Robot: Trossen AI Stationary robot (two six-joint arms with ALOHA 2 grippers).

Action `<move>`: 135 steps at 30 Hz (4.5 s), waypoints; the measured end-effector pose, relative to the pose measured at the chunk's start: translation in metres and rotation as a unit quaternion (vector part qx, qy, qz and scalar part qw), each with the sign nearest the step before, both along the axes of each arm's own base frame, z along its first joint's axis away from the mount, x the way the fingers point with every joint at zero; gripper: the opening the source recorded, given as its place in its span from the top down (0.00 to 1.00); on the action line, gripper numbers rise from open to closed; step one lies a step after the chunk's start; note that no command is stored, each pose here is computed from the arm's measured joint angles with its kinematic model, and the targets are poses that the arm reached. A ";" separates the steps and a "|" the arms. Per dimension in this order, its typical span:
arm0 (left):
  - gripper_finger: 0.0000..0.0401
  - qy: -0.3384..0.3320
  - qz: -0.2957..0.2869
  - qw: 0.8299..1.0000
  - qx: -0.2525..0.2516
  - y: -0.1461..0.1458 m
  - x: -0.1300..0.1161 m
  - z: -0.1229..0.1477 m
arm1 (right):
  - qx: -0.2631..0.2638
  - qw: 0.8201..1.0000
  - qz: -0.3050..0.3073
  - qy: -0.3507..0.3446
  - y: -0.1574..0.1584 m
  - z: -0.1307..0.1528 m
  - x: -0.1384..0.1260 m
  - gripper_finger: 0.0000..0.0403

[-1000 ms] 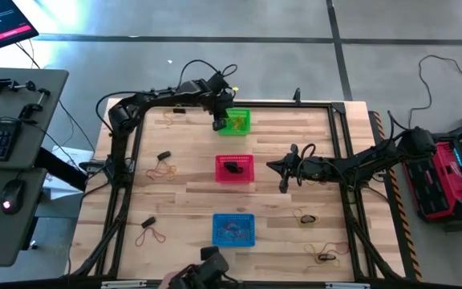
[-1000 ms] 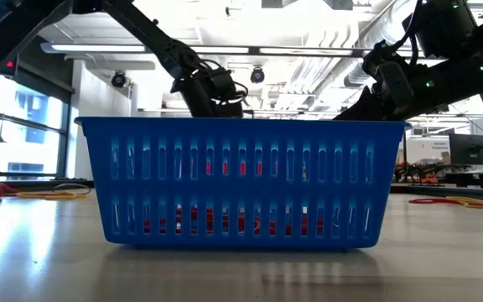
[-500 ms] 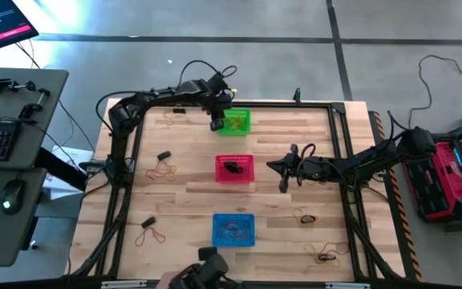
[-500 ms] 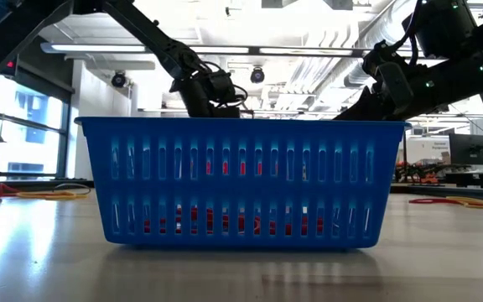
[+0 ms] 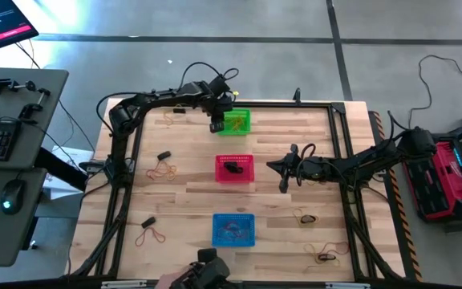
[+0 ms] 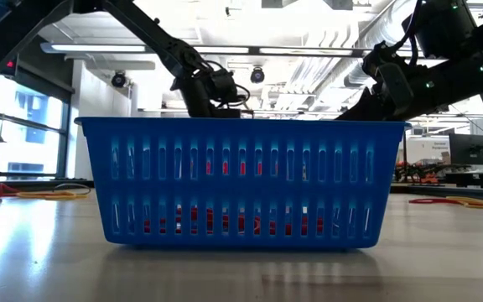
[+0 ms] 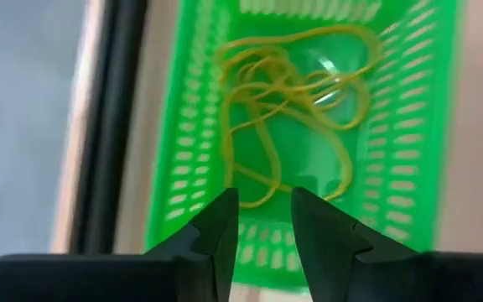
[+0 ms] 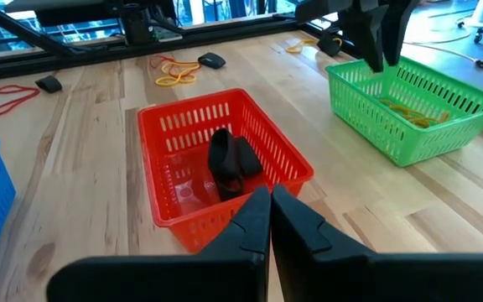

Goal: Sort rubber bands into baskets
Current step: Put the red rubber band into the blue bin

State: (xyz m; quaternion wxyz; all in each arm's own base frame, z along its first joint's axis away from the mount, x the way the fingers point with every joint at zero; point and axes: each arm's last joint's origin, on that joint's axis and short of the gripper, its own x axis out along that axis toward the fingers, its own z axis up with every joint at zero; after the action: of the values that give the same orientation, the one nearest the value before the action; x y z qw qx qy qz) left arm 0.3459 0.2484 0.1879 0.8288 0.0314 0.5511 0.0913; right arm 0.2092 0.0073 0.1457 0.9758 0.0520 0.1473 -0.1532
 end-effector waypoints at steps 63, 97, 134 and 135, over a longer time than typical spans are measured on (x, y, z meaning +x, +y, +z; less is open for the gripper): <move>1.00 -0.409 -0.056 0.905 0.103 -0.219 -0.085 -0.002 | 0.127 0.877 -0.112 0.449 0.002 0.051 -0.006 0.72; 1.00 -0.401 -0.056 0.907 0.114 -0.218 -0.085 -0.003 | 0.122 0.795 -0.021 0.594 -0.072 -0.009 0.000 0.55; 1.00 -0.403 -0.053 0.907 0.110 -0.218 -0.085 -0.003 | 0.081 0.883 -0.042 0.461 -0.044 0.067 0.012 1.00; 1.00 -0.403 -0.053 0.907 0.110 -0.218 -0.085 -0.003 | 0.077 0.886 -0.050 0.453 -0.042 0.070 0.010 1.00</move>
State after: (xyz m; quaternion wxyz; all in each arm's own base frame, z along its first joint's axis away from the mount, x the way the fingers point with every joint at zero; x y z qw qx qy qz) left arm 0.2606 0.0301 0.1846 0.9751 0.1120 0.1547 0.1124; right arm 0.2192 -0.0346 0.2161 0.7865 0.0597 0.5823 -0.1968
